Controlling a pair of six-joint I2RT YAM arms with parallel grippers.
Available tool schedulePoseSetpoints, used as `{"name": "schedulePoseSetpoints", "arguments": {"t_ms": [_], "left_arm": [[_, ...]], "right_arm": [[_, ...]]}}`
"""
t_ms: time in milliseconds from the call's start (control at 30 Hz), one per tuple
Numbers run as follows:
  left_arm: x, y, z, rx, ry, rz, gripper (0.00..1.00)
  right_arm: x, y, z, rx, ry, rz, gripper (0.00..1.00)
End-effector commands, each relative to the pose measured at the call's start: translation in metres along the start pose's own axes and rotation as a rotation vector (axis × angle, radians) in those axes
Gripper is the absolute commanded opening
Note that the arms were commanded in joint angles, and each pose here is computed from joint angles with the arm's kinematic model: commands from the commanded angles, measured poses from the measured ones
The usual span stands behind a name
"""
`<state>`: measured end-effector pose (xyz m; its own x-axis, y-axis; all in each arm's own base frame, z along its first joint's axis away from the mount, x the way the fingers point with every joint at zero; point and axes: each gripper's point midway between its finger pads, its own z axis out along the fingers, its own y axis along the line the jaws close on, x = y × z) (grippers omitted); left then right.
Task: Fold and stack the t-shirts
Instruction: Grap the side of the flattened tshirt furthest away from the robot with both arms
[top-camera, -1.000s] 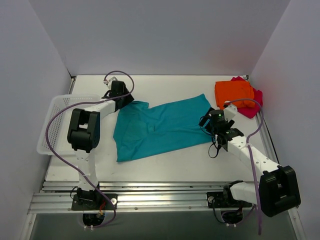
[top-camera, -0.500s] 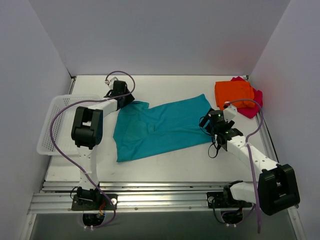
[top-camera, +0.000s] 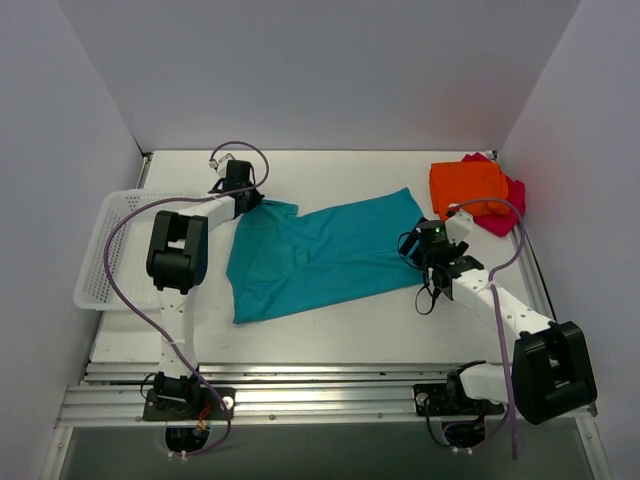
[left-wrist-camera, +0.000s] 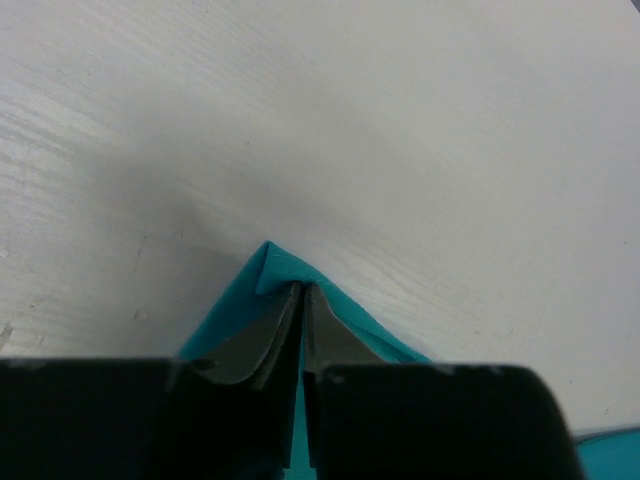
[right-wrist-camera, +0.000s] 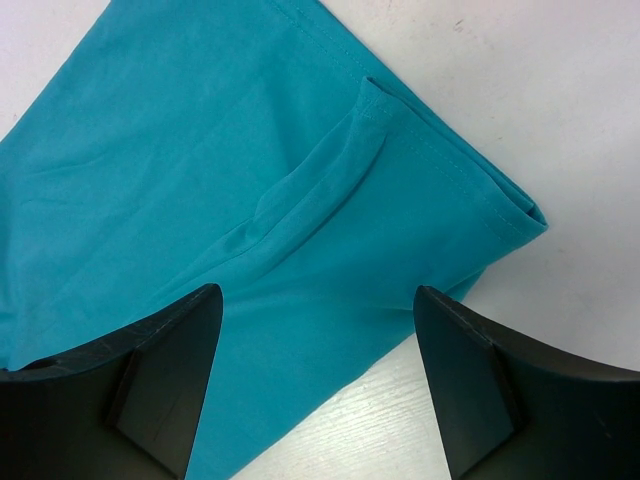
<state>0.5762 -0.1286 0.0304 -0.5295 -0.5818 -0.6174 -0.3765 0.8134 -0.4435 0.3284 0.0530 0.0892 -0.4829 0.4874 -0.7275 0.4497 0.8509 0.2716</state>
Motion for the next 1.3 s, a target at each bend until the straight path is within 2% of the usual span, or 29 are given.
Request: {"name": "schedulePoseSetpoints", "arguments": {"t_ms": [0,100,333,633,1000,1133,1233,1267], "left_arm": [[-0.016,-0.009,0.005,0.021,-0.028,-0.011,0.08],[-0.018,-0.008,0.007,0.022,-0.031,-0.006,0.02],[-0.041,-0.023,-0.003,0.075,-0.086,0.023,0.02],[-0.087,-0.053,-0.057,0.185,-0.193,0.030,0.02],[-0.078,-0.038,-0.086,0.199,-0.187,0.028,0.02],[-0.069,-0.034,-0.086,0.210,-0.168,0.029,0.02],[-0.063,-0.033,-0.082,0.220,-0.148,0.037,0.02],[-0.062,-0.034,-0.082,0.226,-0.143,0.039,0.02]], "right_arm": [[-0.002,-0.010,0.006,0.047,-0.021,-0.008,0.72],[0.000,-0.012,0.007,0.054,-0.016,-0.009,0.72],[-0.004,-0.011,0.006,0.053,-0.026,0.004,0.71],[-0.006,-0.012,0.004,0.059,-0.037,0.022,0.70],[-0.011,0.000,0.010,0.047,-0.038,0.041,0.70],[-0.011,0.028,0.023,-0.010,0.015,0.049,0.75],[-0.027,0.053,0.037,-0.044,-0.009,0.058,0.86],[-0.048,0.070,0.040,-0.069,-0.049,0.072,0.91]]}}
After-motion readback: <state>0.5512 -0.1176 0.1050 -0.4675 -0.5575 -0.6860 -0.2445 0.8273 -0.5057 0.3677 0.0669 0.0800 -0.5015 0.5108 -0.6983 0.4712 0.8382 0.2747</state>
